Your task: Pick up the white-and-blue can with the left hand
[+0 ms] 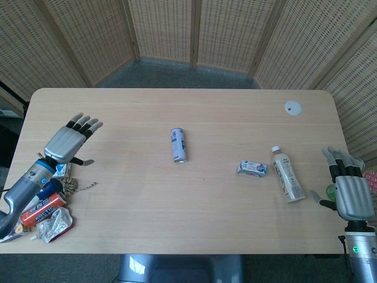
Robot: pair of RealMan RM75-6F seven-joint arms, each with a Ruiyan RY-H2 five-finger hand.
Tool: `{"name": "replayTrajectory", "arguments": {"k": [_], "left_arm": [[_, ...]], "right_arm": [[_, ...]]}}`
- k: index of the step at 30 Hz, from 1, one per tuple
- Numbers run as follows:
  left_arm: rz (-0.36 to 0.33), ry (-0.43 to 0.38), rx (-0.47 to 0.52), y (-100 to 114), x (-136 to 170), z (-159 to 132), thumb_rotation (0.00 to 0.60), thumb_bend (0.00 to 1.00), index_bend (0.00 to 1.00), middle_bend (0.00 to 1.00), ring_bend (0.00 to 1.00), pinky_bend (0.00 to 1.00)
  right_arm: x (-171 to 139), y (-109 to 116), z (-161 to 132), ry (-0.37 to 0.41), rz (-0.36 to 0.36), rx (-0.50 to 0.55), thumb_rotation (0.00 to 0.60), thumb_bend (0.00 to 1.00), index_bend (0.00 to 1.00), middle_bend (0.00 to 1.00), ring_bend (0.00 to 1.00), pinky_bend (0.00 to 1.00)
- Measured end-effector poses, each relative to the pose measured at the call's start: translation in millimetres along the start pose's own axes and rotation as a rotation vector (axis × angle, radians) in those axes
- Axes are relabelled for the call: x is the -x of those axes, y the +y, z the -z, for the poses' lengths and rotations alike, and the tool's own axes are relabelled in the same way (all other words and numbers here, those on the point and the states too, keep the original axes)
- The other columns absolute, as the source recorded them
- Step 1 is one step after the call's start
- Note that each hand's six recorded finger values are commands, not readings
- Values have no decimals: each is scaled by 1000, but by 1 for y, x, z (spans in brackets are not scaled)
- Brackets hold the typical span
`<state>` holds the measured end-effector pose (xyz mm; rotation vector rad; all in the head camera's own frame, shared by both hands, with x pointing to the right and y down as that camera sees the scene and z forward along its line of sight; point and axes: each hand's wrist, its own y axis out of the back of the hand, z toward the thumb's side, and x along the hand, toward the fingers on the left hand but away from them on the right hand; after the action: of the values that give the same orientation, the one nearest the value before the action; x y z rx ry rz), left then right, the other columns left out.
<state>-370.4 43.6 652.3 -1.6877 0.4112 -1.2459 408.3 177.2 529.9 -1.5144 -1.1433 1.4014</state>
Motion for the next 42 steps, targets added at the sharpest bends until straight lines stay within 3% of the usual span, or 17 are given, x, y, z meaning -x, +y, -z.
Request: {"name": "replayTrajectory", "arguments": {"k": [18, 30, 42], "left_arm": [[11, -268, -129, -8, -117, -98, 445, 89, 0, 0, 0, 0], [55, -373, -225, -13, -162, -156, 442, 91, 0, 0, 0, 0], [108, -401, -325, -21, -186, -196, 444, 89, 0, 0, 0, 0]], "right_arm": [[-17, 20, 18, -81, 29, -36, 596, 176, 0, 0, 0, 0], [-23, 30, 28, -124, 52, -52, 596, 175, 0, 0, 0, 0], [-34, 39, 40, -171, 73, -60, 596, 177, 0, 0, 0, 0]]}}
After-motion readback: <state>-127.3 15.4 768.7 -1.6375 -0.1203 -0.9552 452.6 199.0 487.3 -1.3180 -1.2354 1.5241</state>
